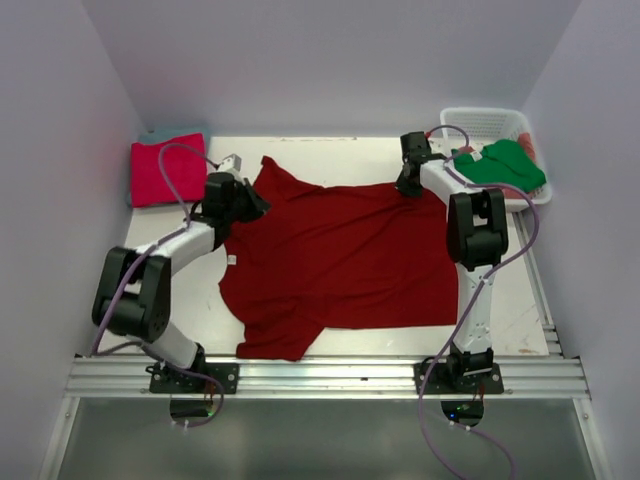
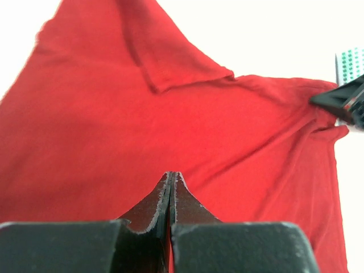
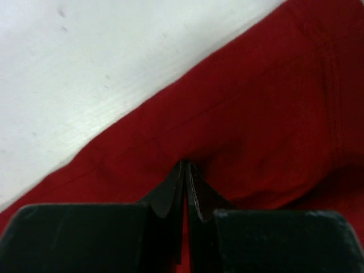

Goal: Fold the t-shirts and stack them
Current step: Flatten out the tshirt, then grap the side of the flattened tshirt closest away from the robot with both arms

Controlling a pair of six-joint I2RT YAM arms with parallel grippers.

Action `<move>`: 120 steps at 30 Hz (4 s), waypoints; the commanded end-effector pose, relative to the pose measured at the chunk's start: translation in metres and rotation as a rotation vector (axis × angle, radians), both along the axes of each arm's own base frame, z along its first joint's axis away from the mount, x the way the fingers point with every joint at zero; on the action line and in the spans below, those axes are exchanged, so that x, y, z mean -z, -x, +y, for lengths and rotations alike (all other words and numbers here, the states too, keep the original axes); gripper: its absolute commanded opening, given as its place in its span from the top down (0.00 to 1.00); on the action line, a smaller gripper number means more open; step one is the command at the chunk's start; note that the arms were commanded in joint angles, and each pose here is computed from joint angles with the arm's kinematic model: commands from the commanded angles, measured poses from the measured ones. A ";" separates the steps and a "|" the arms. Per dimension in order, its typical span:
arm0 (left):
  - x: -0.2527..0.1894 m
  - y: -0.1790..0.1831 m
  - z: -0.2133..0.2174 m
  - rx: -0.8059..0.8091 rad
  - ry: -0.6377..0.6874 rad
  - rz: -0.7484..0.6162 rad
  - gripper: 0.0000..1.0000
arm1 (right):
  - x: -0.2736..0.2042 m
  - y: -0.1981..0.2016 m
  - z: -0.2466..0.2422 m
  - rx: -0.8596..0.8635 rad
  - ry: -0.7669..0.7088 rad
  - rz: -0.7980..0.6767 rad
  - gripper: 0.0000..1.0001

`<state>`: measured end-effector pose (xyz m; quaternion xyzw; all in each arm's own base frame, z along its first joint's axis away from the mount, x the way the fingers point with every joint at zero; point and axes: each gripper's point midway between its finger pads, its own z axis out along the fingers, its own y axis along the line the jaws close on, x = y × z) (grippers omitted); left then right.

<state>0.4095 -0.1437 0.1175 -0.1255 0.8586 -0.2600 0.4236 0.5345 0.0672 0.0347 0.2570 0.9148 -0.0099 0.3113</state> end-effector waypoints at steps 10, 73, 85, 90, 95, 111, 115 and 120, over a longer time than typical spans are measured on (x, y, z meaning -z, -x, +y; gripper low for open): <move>0.068 -0.072 -0.041 0.112 0.086 0.069 1.00 | -0.020 0.015 -0.005 -0.013 0.017 -0.026 0.98; -0.071 -0.218 0.043 -0.017 0.070 -0.368 0.14 | -0.218 -0.009 0.085 -0.444 -0.066 -0.828 0.53; -0.029 -0.294 0.068 -0.139 0.120 -0.311 0.00 | -0.179 0.134 0.130 -0.707 -0.134 -0.675 0.47; -0.019 -0.305 0.079 -0.194 0.098 -0.341 0.00 | -0.164 0.169 0.124 -0.731 -0.164 -0.631 0.46; -0.019 -0.300 0.075 -0.181 0.114 -0.316 0.02 | -0.152 0.185 0.120 -0.737 -0.167 -0.568 0.46; -0.032 0.002 0.002 -0.075 -0.152 -0.006 0.08 | -0.147 0.207 0.081 -0.562 -0.080 -0.465 0.42; -0.028 0.074 0.010 0.007 -0.334 0.109 0.07 | -0.140 0.213 0.080 -0.535 -0.109 -0.425 0.42; -0.004 0.151 0.030 0.114 -0.455 0.367 0.10 | -0.125 0.216 0.077 -0.476 -0.127 -0.351 0.36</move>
